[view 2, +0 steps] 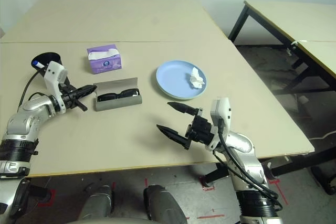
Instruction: Organize and tidy the items on the table.
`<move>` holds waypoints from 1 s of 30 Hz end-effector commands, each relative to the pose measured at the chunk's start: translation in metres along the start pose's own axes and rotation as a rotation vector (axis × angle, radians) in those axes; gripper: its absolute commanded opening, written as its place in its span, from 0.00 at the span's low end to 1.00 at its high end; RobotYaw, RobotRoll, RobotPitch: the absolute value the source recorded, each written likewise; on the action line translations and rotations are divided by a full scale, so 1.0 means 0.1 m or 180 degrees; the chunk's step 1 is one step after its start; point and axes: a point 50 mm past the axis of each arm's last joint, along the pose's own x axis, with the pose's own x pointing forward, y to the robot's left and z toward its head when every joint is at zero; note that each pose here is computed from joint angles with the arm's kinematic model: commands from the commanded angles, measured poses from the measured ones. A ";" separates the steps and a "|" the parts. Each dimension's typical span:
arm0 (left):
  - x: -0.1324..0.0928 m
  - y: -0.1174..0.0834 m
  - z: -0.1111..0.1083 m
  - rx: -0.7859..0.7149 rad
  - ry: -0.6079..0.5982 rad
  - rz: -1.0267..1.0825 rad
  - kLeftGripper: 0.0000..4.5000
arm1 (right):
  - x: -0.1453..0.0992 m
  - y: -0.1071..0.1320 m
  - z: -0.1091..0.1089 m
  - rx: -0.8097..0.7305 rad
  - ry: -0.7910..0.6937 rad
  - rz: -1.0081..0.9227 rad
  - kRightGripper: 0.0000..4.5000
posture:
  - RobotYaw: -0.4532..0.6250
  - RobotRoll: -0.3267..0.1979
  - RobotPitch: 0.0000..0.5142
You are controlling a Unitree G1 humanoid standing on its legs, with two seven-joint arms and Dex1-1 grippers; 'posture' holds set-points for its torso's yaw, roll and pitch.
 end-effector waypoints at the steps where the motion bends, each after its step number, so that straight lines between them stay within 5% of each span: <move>1: -0.02 0.05 -0.02 -0.0071 -0.0006 0.0099 0.00 | -0.03 0.03 -0.06 0.0048 0.0098 0.0037 1.00 | 0.29 0.62 0.18; 11: 0.13 0.05 -0.30 0.0058 0.0304 0.0317 0.00 | -0.04 0.03 -0.03 0.0034 0.0108 0.0053 1.00 | 0.28 0.62 0.17; 30: 0.26 -0.12 -0.38 0.0274 0.0435 -0.0140 0.00 | -0.04 0.04 0.01 0.0007 0.0104 -0.0004 1.00 | 0.26 0.62 0.16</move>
